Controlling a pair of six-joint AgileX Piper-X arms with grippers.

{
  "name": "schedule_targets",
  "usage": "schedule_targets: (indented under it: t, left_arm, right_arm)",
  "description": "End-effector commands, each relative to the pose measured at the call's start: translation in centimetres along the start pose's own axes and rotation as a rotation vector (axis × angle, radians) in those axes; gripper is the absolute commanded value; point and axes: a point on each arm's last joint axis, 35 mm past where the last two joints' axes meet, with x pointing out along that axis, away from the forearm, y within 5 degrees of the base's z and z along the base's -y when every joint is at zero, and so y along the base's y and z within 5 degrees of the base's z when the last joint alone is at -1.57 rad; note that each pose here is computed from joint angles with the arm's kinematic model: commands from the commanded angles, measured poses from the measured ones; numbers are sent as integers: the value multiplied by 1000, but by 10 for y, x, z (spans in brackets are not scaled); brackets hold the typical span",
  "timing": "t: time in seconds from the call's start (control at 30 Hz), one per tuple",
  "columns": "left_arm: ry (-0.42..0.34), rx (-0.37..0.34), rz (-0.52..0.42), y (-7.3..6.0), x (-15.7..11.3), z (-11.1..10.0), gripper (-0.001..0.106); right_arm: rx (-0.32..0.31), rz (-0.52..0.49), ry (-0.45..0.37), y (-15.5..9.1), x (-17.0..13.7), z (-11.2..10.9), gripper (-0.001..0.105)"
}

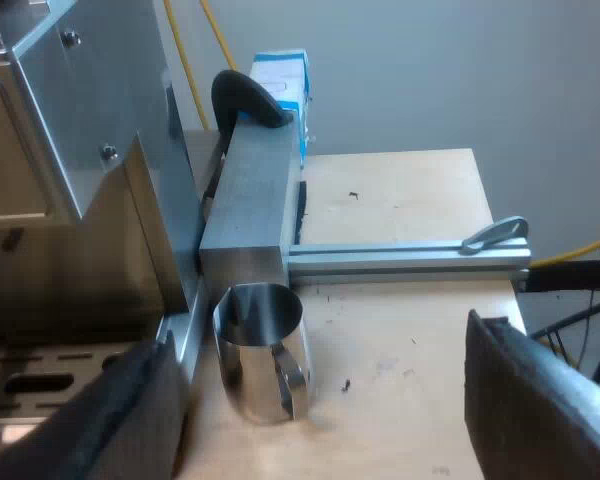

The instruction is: Put the handle in the coffee machine

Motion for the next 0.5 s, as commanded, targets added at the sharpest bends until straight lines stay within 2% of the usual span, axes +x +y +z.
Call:
schedule_targets:
  t: [0.03, 0.23, 0.5]
  left_arm:
    - [-52, -2, 3, 5, 12, 6, 75]
    - [-40, -6, 1, 17, 38, -6, 75]
    - [75, -55, 10, 30, 66, -35, 75]
  right_arm:
    - [-14, -1, -19, -1, 9, 0, 63]
    - [-6, 23, 66, 3, 32, -20, 63]
    - [7, 66, 214, 11, 65, -59, 63]
